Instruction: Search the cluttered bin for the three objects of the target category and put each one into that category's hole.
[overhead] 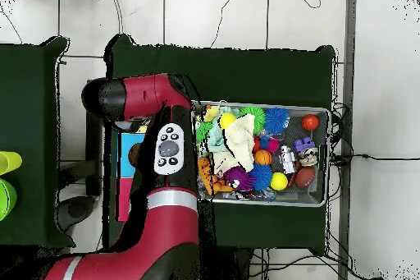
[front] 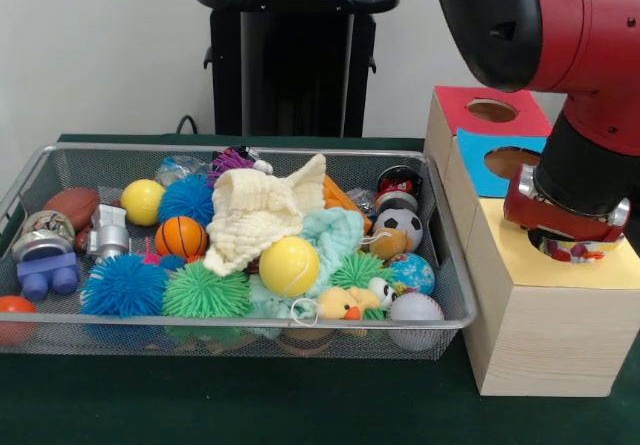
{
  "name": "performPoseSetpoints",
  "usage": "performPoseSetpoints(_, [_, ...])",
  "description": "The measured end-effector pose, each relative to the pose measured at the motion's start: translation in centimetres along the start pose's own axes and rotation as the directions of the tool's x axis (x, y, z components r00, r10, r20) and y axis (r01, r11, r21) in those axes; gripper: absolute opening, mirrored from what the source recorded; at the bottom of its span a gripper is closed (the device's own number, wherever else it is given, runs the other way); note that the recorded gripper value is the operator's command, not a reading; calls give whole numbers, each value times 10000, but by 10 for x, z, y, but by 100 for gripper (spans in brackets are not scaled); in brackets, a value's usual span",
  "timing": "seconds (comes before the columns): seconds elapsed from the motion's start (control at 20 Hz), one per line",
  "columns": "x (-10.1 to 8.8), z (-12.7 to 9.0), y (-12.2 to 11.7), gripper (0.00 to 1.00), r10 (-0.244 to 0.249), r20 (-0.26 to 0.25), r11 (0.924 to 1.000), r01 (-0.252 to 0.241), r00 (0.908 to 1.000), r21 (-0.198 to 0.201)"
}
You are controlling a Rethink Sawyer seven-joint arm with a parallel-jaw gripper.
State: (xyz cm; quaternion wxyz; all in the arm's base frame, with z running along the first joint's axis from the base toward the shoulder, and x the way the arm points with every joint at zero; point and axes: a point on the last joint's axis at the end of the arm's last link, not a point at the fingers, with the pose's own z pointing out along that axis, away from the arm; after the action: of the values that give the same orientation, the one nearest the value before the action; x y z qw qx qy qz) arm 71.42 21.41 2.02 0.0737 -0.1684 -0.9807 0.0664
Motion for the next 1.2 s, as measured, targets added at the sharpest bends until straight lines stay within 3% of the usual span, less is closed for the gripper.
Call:
performPoseSetpoints(0.15, [-4,-1,2,0,22,-505,10000,-17,9987,97])
performPoseSetpoints(0.4, [-9,-3,5,0,6,-785,9997,12,9969,237])
performPoseSetpoints(0.75, [-11,-3,6,0,-39,-691,9996,58,9976,275])
performPoseSetpoints(1.2, [-17,-4,7,0,-372,168,9985,364,9992,407])
